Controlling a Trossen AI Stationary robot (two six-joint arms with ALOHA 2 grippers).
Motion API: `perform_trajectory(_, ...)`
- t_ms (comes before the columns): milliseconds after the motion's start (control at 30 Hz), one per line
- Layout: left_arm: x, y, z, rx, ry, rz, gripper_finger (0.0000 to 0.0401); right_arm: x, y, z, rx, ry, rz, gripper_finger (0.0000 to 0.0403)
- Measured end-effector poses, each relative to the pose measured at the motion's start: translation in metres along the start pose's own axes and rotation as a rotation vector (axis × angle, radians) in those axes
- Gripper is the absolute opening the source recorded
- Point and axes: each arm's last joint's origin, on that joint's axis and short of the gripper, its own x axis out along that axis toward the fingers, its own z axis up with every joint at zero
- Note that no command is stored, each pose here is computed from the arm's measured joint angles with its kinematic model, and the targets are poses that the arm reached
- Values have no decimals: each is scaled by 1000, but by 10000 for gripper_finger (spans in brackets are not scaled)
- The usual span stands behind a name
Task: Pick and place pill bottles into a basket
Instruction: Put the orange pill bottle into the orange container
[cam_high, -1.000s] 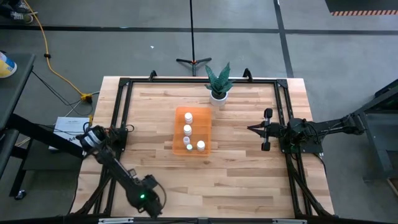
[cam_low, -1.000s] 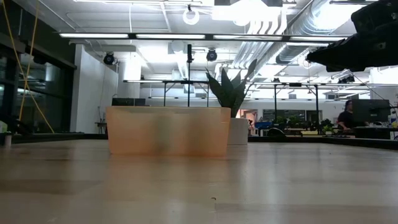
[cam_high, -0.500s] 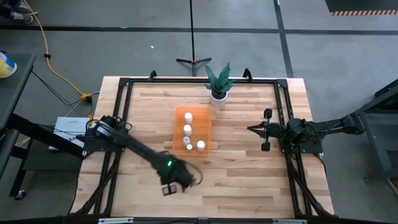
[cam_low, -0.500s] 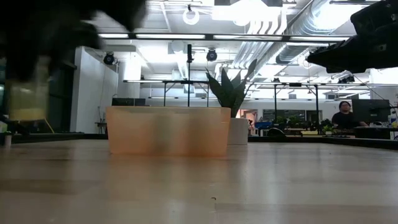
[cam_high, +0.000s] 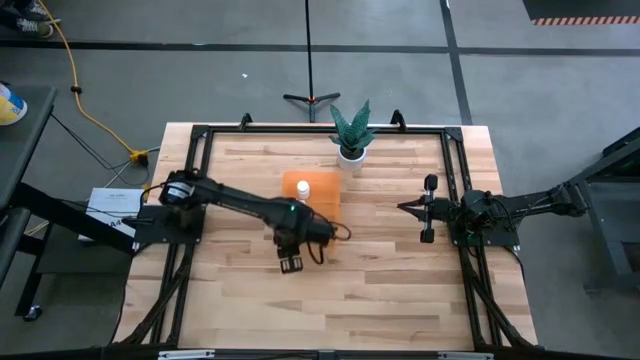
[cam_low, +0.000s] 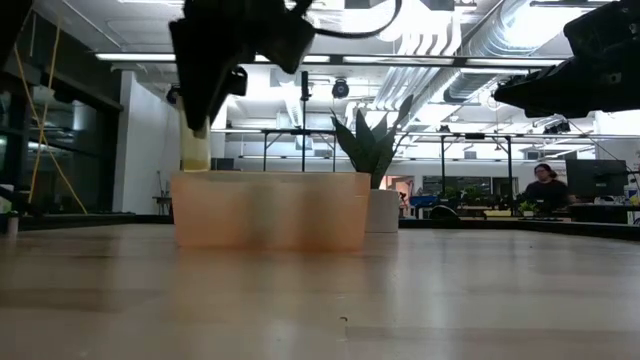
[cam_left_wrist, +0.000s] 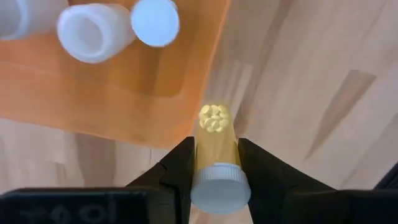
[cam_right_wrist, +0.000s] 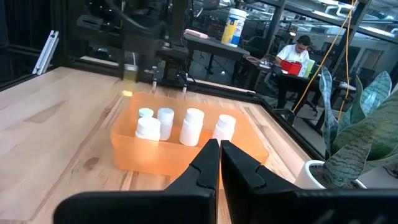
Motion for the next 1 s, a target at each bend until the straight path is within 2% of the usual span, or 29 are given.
perform_trajectory(233, -2, 25, 8, -30, 15, -11, 164, 0, 0, 0, 0, 0, 0, 7)
perform_trajectory(400, -3, 28, 10, -14, 44, -102, 152, 0, 0, 0, 0, 0, 0, 7)
perform_trajectory(533, -3, 28, 9, 5, 52, -130, 147, 0, 0, 0, 0, 0, 0, 7)
perform_trajectory(767, -18, 29, 14, 50, -13, -89, 166, 0, 0, 0, -1, 0, 0, 7)
perform_trajectory(1000, -24, 40, 18, 80, -49, -19, 144, 0, 0, 0, -1, 0, 0, 7)
